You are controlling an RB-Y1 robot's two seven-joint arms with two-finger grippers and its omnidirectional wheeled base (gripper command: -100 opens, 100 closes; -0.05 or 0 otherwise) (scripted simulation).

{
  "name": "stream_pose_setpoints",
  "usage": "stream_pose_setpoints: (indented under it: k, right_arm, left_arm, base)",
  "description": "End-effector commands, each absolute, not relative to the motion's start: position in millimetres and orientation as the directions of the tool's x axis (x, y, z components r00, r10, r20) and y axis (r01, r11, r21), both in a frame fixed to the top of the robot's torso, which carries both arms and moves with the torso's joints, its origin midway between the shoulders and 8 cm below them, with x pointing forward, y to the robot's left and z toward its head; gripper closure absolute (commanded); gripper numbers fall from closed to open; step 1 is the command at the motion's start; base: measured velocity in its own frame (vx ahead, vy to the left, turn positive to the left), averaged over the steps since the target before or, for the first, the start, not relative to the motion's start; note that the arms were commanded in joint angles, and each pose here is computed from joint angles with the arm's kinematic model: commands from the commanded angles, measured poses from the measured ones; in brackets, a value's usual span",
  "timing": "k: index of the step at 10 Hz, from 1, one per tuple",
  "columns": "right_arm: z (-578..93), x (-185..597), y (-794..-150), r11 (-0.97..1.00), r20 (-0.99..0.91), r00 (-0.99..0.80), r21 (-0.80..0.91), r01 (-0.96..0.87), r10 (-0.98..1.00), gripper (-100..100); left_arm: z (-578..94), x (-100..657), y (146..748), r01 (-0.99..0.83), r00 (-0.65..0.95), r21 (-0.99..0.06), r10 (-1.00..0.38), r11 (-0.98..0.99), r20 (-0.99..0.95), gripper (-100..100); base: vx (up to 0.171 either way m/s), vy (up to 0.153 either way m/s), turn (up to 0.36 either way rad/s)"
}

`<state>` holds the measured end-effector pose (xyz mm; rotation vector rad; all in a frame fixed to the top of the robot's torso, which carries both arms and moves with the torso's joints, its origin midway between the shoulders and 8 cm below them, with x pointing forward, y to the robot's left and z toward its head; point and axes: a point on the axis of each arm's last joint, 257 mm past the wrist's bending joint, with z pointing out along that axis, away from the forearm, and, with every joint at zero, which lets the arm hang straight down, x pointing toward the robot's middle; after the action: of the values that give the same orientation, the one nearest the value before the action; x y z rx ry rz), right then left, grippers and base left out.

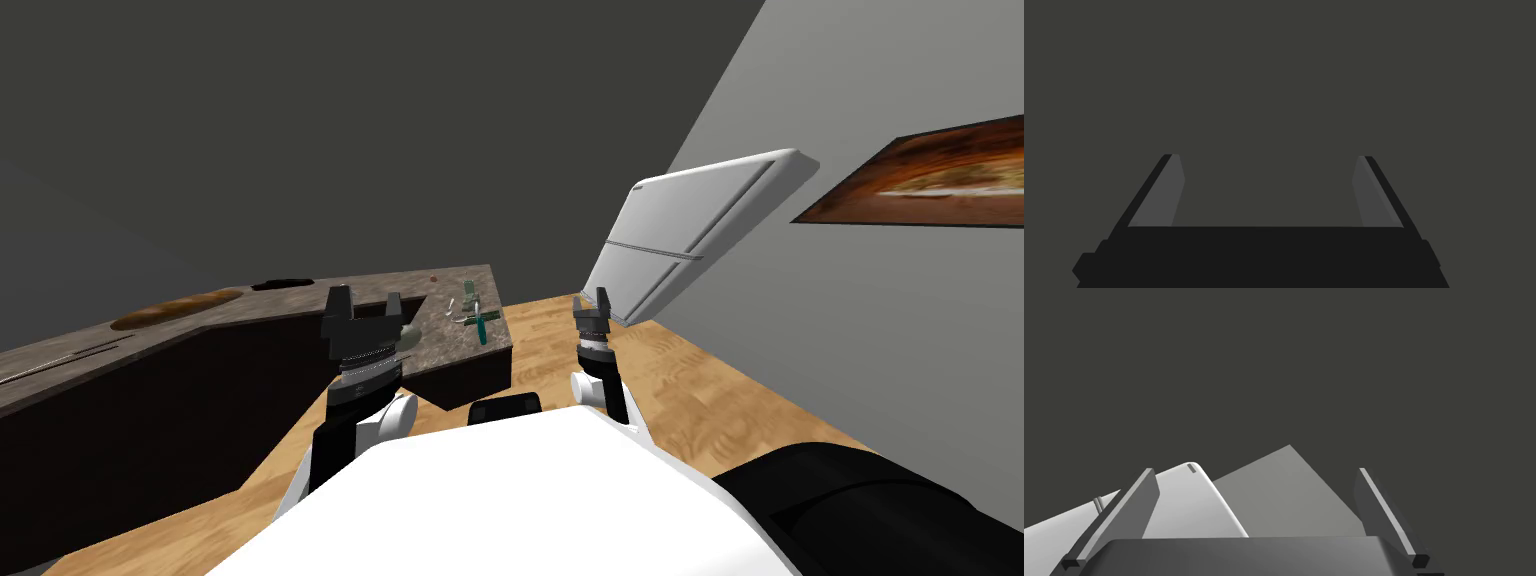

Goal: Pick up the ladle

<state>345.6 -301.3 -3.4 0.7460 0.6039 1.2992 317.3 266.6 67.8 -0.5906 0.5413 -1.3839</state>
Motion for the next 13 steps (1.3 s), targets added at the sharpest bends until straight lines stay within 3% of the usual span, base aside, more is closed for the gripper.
stream_pose_setpoints:
  k: [1,13]
  right_arm:
    - [-3.4,345.6,-301.3,0.102,0.015,0.178,0.775,-0.623,0.984,0]
    - [-3.4,345.6,-301.3,0.101,0.015,0.178,0.775,-0.623,0.984,0]
  left_arm:
    - [62.6,318.7,264.5,0.725,0.093,-0.683,-0.995,0.090,-0.033,-100]
    - [-26.7,331.5,274.4,0.495,-0.102,-0.866,-0.985,0.068,-0.136,-100]
  base:
    - [0.005,-0.030,0.067]
    - [0.008,-0.119,0.129]
